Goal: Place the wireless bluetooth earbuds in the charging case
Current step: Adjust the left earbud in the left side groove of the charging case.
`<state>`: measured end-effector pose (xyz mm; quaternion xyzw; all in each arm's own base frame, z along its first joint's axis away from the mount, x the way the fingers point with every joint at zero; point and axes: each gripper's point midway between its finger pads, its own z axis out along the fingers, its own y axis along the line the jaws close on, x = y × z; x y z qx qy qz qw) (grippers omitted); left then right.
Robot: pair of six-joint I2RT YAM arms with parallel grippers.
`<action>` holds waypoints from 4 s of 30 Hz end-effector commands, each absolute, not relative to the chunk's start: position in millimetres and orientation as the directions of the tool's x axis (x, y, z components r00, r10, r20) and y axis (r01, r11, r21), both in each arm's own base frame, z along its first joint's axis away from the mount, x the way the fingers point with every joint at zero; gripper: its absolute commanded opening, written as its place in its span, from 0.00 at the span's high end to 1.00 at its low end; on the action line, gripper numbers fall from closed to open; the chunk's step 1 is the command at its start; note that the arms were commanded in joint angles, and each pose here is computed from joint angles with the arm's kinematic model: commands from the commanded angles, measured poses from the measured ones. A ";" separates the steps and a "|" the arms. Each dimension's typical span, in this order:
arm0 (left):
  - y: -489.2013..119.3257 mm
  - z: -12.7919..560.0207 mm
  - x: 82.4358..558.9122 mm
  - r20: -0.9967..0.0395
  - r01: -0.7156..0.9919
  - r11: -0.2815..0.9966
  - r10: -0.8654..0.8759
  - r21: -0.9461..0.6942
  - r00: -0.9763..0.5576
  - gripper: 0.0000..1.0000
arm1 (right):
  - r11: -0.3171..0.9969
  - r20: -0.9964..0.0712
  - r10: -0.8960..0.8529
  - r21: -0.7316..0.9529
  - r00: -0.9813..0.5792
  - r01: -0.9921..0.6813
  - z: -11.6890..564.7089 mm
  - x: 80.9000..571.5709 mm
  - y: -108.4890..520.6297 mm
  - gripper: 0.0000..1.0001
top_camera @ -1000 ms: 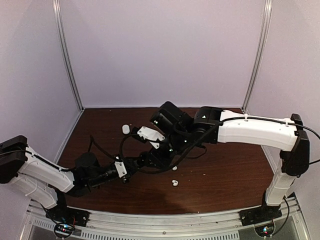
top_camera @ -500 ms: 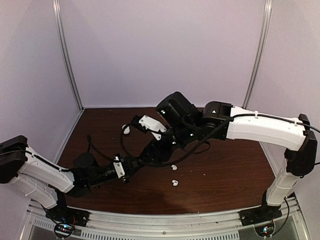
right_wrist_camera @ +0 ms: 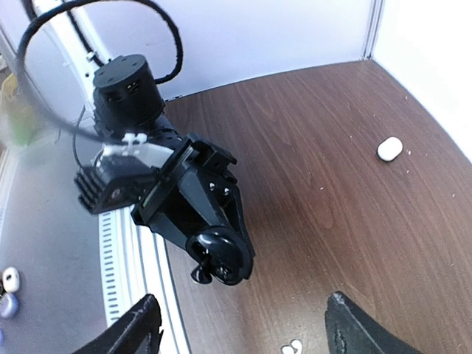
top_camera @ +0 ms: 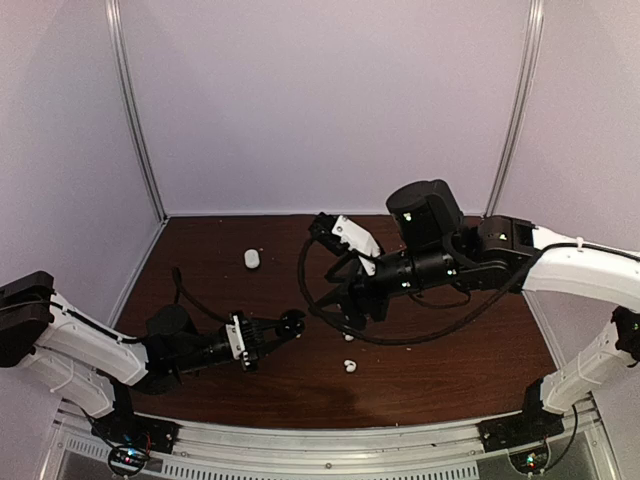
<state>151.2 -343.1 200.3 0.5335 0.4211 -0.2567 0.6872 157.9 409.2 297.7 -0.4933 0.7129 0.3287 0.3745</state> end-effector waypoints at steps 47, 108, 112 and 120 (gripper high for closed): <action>-368.9 261.0 120.5 -0.955 0.973 -0.007 -0.194 0.230 0.224 0.97 | 0.238 -0.889 -0.434 -0.272 0.149 -0.932 312.2 142.9 419.0 0.00; -368.2 257.6 115.7 -0.935 0.951 -0.015 -0.187 0.309 0.301 0.96 | 0.304 -0.935 -0.346 -0.028 -0.082 -0.952 299.2 179.9 439.6 0.00; -368.1 257.7 115.1 -0.936 0.951 -0.019 -0.186 0.308 0.299 0.96 | 0.302 -0.936 -0.341 -0.025 -0.083 -0.953 300.9 182.6 440.9 0.00; -367.6 258.2 114.0 -0.935 0.950 -0.024 -0.186 0.312 0.303 0.96 | 0.289 -0.941 -0.320 0.012 -0.109 -0.957 300.5 186.5 443.2 0.00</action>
